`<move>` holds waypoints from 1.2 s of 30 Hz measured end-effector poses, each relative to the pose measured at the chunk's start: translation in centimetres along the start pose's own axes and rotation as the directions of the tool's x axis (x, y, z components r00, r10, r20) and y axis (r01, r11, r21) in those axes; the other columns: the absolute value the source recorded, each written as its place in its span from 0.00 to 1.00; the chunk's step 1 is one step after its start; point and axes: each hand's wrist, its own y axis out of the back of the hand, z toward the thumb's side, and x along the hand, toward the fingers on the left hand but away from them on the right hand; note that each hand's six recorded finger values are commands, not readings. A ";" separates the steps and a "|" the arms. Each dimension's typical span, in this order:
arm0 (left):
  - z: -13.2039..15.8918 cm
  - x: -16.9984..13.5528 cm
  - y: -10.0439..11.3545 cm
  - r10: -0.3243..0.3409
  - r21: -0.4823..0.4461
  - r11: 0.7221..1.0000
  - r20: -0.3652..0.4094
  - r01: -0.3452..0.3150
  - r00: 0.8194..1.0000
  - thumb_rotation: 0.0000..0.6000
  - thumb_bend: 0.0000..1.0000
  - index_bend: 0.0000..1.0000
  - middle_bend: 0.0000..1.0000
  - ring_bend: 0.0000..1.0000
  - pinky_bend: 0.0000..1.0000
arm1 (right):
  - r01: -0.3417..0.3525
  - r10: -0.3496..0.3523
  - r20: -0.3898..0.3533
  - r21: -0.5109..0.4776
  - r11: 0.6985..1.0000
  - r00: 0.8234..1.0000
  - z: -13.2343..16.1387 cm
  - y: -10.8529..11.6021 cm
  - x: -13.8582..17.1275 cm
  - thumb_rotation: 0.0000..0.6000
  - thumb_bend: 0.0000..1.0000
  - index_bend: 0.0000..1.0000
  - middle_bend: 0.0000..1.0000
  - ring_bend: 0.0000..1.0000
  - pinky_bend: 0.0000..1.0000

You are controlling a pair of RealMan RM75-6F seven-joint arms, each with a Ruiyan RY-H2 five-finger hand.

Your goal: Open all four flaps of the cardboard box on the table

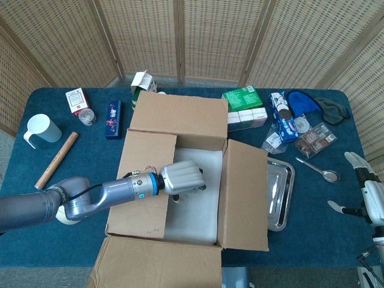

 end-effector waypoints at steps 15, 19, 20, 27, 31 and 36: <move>-0.3 -0.9 -0.9 -0.042 0.001 0.999 -0.020 0.042 0.999 1.00 0.04 0.71 0.82 0.59 0.57 | 0.004 -0.004 -0.005 -0.007 1.000 1.000 0.1 0.2 0.1 1.00 0.00 0.00 0.00 0.00 0.16; -0.5 -1.4 -0.6 -0.038 -0.002 0.999 -0.027 0.038 0.999 1.00 0.04 0.73 0.85 0.61 0.57 | 0.005 -0.005 -0.006 -0.009 1.000 1.000 0.2 0.2 0.1 1.00 0.00 0.00 0.00 0.00 0.16; -0.5 -1.5 -0.5 -0.036 -0.004 0.999 -0.029 0.036 0.999 1.00 0.04 0.73 0.85 0.61 0.57 | 0.005 -0.005 -0.007 -0.010 1.000 1.000 0.2 0.3 0.1 1.00 0.00 0.00 0.00 0.00 0.16; -0.9 -2.7 0.9 -0.009 -0.006 1.000 -0.050 0.009 0.999 1.00 0.04 0.73 0.87 0.63 0.58 | 0.008 -0.008 -0.010 -0.011 1.000 1.000 0.3 0.3 0.2 1.00 0.00 0.00 0.00 0.00 0.16; -1.2 -3.8 2.1 0.017 0.007 1.000 -0.063 -0.017 0.998 1.00 0.04 0.73 0.87 0.63 0.58 | 0.004 -0.004 -0.012 -0.010 1.000 1.000 0.4 0.2 0.3 1.00 0.00 0.00 0.00 0.00 0.16; -1.2 -5.3 2.7 0.032 0.017 0.999 -0.076 -0.031 0.997 1.00 0.04 0.73 0.87 0.63 0.58 | 0.001 -0.001 -0.018 -0.003 1.000 1.000 0.7 0.1 0.4 1.00 0.00 0.00 0.00 0.00 0.16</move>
